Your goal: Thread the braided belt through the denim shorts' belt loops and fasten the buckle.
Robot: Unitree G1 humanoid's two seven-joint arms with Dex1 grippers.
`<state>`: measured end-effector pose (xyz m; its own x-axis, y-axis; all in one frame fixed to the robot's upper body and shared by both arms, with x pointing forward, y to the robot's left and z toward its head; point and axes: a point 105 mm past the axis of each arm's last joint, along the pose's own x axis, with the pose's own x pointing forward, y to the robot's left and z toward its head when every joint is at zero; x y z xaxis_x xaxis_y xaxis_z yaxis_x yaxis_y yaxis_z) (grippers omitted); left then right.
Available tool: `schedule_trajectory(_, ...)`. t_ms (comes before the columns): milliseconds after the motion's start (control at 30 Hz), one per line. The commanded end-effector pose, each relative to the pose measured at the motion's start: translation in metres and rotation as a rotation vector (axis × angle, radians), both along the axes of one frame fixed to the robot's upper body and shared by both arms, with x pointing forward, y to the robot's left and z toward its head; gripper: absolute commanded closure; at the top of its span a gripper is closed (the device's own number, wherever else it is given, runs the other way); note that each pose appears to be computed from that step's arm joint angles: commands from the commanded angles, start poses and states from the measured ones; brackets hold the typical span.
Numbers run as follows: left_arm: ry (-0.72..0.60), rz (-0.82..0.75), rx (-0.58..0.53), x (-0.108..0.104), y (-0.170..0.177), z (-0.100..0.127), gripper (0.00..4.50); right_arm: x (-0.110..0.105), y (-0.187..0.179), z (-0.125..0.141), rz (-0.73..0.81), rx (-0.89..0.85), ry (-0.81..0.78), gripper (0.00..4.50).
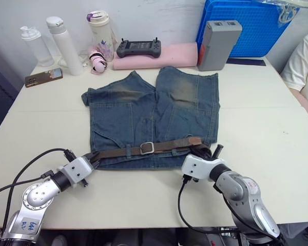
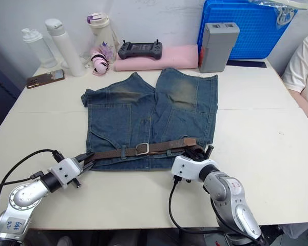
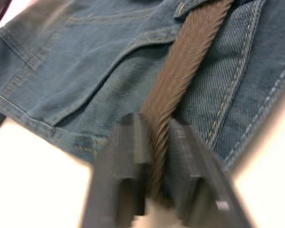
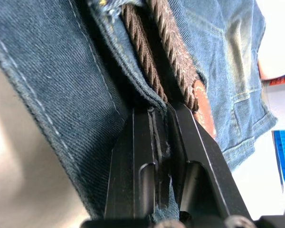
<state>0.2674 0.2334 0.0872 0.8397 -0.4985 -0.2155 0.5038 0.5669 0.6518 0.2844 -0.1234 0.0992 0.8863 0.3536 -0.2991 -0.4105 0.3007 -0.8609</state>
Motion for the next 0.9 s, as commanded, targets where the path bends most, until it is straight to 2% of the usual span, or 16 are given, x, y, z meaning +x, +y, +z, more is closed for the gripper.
schedule_trajectory(33,0.023,0.012,0.047,-0.003,0.006,-0.001,1.83,0.005,-0.028,0.001,-0.125,-0.024,-0.003,4.5)
schedule_trajectory(67,0.012,0.006,0.05,-0.002,0.002,0.002,1.44,0.004,-0.027,0.001,-0.123,-0.022,-0.002,4.5)
schedule_trajectory(233,-0.067,-0.061,0.073,0.005,-0.022,0.023,1.44,0.003,-0.023,0.0,-0.117,-0.015,0.005,4.5)
schedule_trajectory(433,-0.084,-0.138,0.216,0.006,-0.038,0.022,1.44,0.004,-0.017,0.001,-0.107,-0.002,0.005,4.5)
schedule_trajectory(533,-0.103,-0.164,0.251,0.009,-0.05,0.021,1.44,0.003,-0.014,0.001,-0.1,0.004,0.007,4.5)
schedule_trajectory(633,-0.138,-0.182,0.282,0.012,-0.058,0.026,2.33,0.002,-0.012,0.001,-0.096,0.005,0.009,4.5)
schedule_trajectory(800,-0.139,-0.236,0.325,0.007,-0.066,0.024,4.45,0.002,-0.01,0.001,-0.093,0.008,0.009,4.5)
schedule_trajectory(900,-0.116,-0.2,0.331,0.009,-0.061,0.02,4.49,0.003,-0.008,0.003,-0.091,0.011,0.005,4.5)
